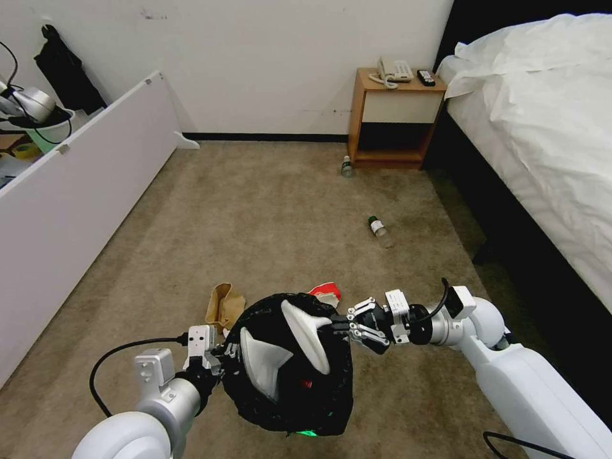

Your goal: Pick up the trash bin, then pick up the garbage from the floor and place it into the trash bin.

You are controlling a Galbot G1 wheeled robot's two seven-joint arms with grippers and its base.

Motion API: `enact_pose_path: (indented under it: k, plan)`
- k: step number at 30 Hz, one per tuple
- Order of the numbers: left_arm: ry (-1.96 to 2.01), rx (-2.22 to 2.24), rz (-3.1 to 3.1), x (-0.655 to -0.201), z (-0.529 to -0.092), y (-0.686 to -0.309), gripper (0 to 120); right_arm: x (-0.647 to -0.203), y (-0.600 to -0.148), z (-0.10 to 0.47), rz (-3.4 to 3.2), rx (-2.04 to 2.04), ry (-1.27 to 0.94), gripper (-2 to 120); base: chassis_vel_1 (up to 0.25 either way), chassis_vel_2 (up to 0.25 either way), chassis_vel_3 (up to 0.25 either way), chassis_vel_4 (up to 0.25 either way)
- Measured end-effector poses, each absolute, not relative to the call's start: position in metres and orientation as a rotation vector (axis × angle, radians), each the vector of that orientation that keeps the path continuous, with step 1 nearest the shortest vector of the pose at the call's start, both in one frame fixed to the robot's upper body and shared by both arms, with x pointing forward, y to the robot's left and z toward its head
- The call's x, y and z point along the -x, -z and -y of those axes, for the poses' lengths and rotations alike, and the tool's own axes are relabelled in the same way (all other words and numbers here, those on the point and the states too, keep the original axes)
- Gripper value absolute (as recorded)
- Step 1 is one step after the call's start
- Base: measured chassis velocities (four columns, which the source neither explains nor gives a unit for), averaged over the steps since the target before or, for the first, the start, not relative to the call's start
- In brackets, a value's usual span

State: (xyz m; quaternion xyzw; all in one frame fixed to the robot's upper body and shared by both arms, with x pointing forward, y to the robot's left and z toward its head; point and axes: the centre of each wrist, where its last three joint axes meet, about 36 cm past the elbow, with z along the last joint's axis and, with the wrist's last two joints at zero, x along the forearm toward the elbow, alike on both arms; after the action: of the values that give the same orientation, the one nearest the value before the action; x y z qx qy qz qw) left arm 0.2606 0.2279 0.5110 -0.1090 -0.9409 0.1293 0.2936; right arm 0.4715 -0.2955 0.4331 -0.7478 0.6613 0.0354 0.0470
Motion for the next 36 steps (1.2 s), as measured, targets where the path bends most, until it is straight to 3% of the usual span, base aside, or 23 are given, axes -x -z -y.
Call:
enact_pose_path:
  k: [8,11,18,20,26,28,30,31,36]
  plan:
    - [-0.346,0.292,2.506,-0.2602,-0.2277,-0.5115,1,-0.4728,-0.4304,0.3006,-2.025,2.287,-0.100,0,0.000,0.000,0.000,0.000]
    - [-0.348,0.295,2.507,-0.2601,-0.2272,-0.5119,1,-0.4728,-0.4290,0.3011,-2.030,2.288,-0.103,16,0.000,0.000,0.000,0.000]
    - [-0.349,0.296,2.507,-0.2600,-0.2271,-0.5120,1,-0.4731,-0.4286,0.3012,-2.035,2.285,-0.104,36,0.000,0.000,0.000,0.000]
    - [-0.351,0.298,2.507,-0.2596,-0.2267,-0.5125,1,-0.4733,-0.4277,0.3010,-2.040,2.284,-0.103,48,0.000,0.000,0.000,0.000]
    - [-0.353,0.304,2.508,-0.2587,-0.2261,-0.5135,1,-0.4733,-0.4276,0.3010,-2.045,2.281,-0.102,62,0.000,0.000,0.000,0.000]
    - [-0.355,0.311,2.507,-0.2579,-0.2251,-0.5140,1,-0.4732,-0.4275,0.3005,-2.054,2.273,-0.104,77,0.000,0.000,0.000,0.000]
    - [-0.356,0.313,2.506,-0.2577,-0.2247,-0.5139,1,-0.4732,-0.4275,0.3001,-2.056,2.271,-0.105,81,0.000,0.000,0.000,0.000]
    - [-0.357,0.315,2.504,-0.2572,-0.2243,-0.5137,1,-0.4730,-0.4274,0.2995,-2.064,2.263,-0.109,88,0.000,0.000,0.000,0.000]
    - [-0.357,0.319,2.502,-0.2565,-0.2237,-0.5138,1,-0.4726,-0.4276,0.2985,-2.078,2.250,-0.113,99,0.000,0.000,0.000,0.000]
